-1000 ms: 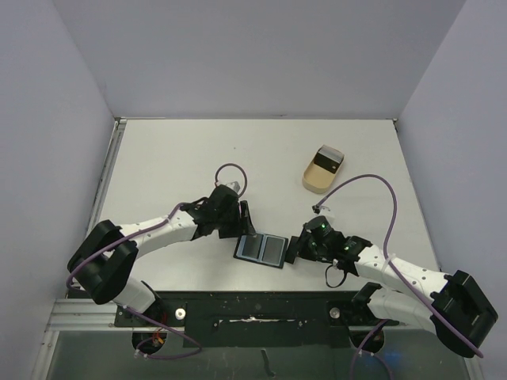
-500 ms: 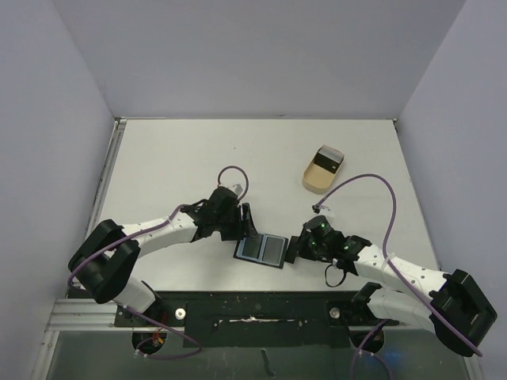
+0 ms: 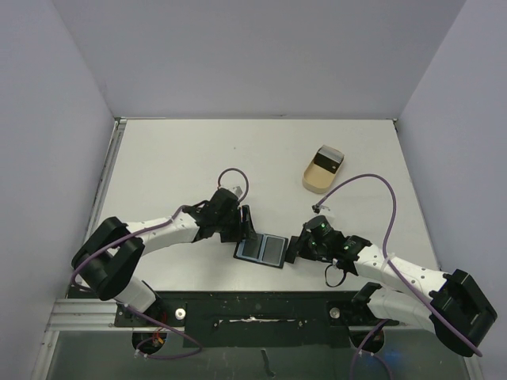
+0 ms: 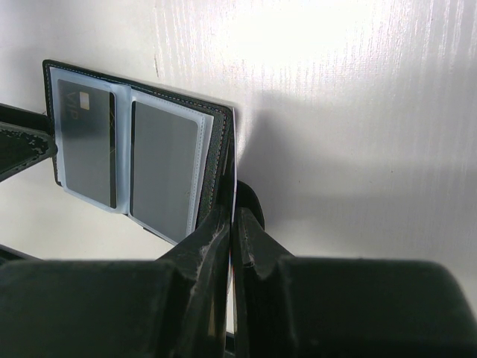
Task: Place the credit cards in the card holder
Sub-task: Turn over the card slot in the card holder.
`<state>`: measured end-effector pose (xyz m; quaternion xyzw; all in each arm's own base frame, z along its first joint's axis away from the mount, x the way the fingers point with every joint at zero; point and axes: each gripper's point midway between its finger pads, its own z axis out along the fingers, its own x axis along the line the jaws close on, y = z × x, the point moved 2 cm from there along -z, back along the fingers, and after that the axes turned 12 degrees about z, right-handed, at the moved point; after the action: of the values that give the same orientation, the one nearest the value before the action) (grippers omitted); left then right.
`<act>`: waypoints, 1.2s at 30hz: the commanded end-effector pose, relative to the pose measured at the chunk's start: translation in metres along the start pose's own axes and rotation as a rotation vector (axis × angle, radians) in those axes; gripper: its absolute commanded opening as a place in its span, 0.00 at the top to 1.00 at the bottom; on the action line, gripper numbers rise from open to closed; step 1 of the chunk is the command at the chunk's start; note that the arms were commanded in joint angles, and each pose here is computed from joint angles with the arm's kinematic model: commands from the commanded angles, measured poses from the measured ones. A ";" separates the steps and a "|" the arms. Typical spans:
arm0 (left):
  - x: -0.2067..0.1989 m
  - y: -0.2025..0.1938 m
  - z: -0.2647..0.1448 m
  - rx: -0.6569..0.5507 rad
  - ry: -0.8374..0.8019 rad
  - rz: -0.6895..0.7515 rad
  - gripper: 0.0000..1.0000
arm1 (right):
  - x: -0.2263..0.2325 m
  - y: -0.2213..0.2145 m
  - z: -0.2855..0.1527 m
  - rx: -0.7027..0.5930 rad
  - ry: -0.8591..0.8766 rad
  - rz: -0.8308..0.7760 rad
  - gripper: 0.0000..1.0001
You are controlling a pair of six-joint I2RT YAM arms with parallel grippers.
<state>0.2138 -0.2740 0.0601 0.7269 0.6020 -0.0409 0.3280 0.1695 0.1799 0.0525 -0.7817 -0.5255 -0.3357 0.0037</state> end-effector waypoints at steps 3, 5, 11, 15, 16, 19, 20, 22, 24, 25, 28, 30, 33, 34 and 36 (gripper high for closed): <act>-0.006 0.008 0.005 -0.036 -0.044 0.008 0.43 | 0.001 0.008 0.000 -0.030 -0.009 -0.016 1.00; -0.006 0.007 0.006 -0.033 -0.051 0.005 0.43 | 0.001 0.008 0.000 -0.031 -0.010 -0.016 1.00; -0.011 0.009 0.003 -0.038 -0.074 0.001 0.43 | 0.001 0.007 0.000 -0.029 -0.010 -0.017 1.00; -0.021 0.011 -0.002 -0.047 -0.117 -0.002 0.43 | 0.000 0.007 0.001 -0.029 -0.012 -0.016 1.00; -0.023 0.011 -0.003 -0.049 -0.129 -0.004 0.43 | 0.000 0.007 0.001 -0.028 -0.012 -0.015 1.00; -0.028 0.010 -0.004 -0.046 -0.156 -0.006 0.43 | 0.000 0.006 0.001 -0.026 -0.012 -0.015 1.00; -0.029 0.009 -0.004 -0.043 -0.164 -0.007 0.43 | 0.000 0.007 0.001 -0.026 -0.011 -0.015 1.00; -0.030 0.008 -0.003 -0.039 -0.176 -0.010 0.43 | 0.000 0.007 0.002 -0.026 -0.012 -0.015 1.00; -0.032 0.007 -0.003 -0.039 -0.189 -0.014 0.43 | 0.001 0.007 0.001 -0.027 -0.008 -0.015 1.00; -0.033 0.007 -0.004 -0.040 -0.200 -0.016 0.43 | 0.000 0.007 0.001 -0.026 -0.010 -0.016 1.00; -0.040 0.009 -0.007 -0.048 -0.234 -0.028 0.43 | -0.001 0.006 0.002 -0.025 -0.012 -0.015 1.00; -0.045 0.009 -0.009 -0.050 -0.263 -0.039 0.43 | -0.001 0.006 0.002 -0.026 -0.012 -0.013 1.00; -0.053 0.010 -0.012 -0.065 -0.292 -0.045 0.43 | -0.001 0.006 0.002 -0.026 -0.012 -0.014 1.00; -0.058 0.009 -0.013 -0.066 -0.298 -0.037 0.43 | 0.000 0.006 0.001 -0.026 -0.010 -0.014 1.00; -0.064 0.009 -0.014 -0.067 -0.309 -0.028 0.43 | 0.000 0.006 0.002 -0.026 -0.010 -0.013 1.00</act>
<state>0.1994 -0.2985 0.0691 0.7028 0.5909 -0.1201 0.3775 0.1696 0.1800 0.0526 -0.7816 -0.5254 -0.3363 0.0038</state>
